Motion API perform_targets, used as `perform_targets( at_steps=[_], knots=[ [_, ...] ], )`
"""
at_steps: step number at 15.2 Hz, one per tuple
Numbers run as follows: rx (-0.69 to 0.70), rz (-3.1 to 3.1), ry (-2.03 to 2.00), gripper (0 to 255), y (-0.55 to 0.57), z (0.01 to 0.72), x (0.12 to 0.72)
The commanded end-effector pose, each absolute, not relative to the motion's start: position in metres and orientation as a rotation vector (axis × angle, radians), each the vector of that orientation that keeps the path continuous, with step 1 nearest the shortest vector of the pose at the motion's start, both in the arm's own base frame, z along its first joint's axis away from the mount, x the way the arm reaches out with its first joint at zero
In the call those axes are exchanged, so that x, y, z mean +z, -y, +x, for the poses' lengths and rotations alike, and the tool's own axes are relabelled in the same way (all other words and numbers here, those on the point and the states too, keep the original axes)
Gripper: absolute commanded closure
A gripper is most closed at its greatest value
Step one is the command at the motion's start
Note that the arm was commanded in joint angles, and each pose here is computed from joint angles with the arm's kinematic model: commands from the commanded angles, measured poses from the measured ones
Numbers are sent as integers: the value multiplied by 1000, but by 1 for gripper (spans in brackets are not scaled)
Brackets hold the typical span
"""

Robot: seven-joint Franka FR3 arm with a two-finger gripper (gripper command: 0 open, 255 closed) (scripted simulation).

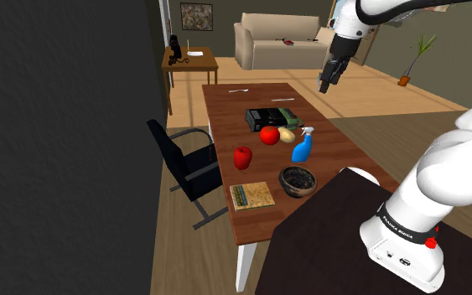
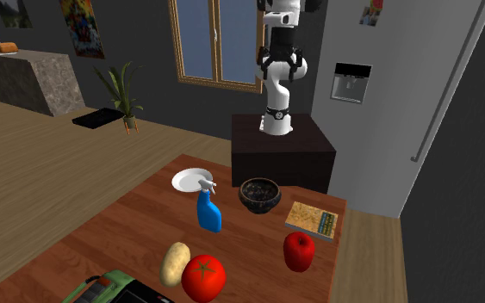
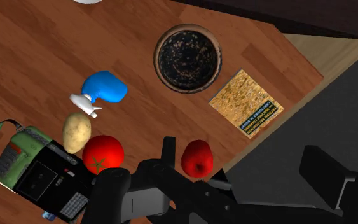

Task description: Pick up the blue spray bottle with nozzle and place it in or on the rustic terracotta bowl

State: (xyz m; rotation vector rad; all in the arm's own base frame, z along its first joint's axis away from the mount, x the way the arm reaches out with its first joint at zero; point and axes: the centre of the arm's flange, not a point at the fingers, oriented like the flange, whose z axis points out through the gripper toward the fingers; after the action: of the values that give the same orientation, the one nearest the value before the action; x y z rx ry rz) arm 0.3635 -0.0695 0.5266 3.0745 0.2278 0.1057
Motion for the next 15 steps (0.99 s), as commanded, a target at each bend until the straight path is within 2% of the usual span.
perform_targets(
  at_steps=[1,15],
  knots=[
    [67,3058,-305,0,79,375,507],
    [-196,2893,-785,0,149,457,353]
  ],
)
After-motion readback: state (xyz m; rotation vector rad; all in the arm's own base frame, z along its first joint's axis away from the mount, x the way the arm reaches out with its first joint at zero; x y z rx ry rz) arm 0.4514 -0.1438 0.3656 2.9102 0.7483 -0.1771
